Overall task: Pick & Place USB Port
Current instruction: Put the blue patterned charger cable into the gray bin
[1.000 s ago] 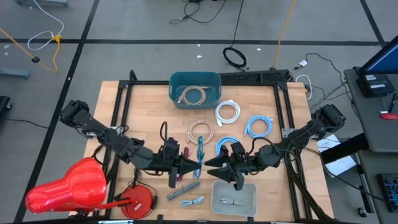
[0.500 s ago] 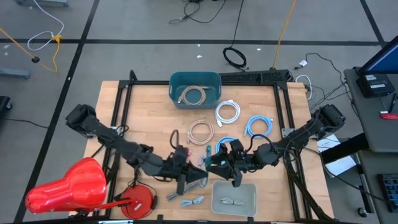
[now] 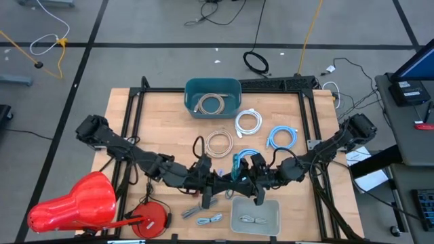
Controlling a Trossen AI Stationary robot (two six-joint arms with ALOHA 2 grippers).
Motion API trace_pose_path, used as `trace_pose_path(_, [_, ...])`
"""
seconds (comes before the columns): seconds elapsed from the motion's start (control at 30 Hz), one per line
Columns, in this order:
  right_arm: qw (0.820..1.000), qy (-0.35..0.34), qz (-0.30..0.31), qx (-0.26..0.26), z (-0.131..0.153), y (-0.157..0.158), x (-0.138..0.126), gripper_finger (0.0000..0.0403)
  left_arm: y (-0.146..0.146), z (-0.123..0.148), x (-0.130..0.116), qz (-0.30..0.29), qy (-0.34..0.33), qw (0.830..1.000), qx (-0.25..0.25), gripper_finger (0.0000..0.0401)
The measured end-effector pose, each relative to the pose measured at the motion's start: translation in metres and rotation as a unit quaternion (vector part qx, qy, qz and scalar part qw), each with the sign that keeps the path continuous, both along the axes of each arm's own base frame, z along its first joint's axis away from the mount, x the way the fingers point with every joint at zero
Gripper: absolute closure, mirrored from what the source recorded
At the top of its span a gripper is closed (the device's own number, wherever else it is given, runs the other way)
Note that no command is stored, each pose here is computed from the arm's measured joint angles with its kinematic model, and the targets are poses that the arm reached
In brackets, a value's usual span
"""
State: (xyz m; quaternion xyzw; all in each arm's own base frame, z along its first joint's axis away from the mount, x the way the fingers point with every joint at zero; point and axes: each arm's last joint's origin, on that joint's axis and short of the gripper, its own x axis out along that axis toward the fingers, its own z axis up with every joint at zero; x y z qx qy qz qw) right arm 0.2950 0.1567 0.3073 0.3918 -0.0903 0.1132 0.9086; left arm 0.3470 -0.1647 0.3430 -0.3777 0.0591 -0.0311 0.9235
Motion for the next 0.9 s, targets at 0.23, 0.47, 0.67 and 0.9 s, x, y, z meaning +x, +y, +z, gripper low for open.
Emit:
trace_pose_path(0.23, [1.000, 0.003, 0.002, 0.001, -0.001, 0.003, -0.001, 0.0308, -0.003, 0.000, -0.003, -0.013, 0.011, 1.000, -0.001, 0.0400])
trace_pose_path(0.47, [1.000, -0.002, 0.018, -0.002, 0.000, 0.006, -0.003, 0.0348, -0.012, -0.001, -0.013, -0.050, 0.040, 0.998, -0.005, 0.0398])
trace_pose_path(0.67, [1.000, -0.011, 0.019, 0.004, 0.003, 0.006, -0.004, 0.0363, -0.024, 0.000, -0.019, -0.142, 0.038, 0.989, -0.018, 0.0355])
trace_pose_path(0.9, [1.000, -0.004, 0.012, 0.003, 0.001, 0.006, -0.004, 0.0368, -0.034, 0.000, -0.024, -0.152, 0.037, 0.988, -0.014, 0.0326])
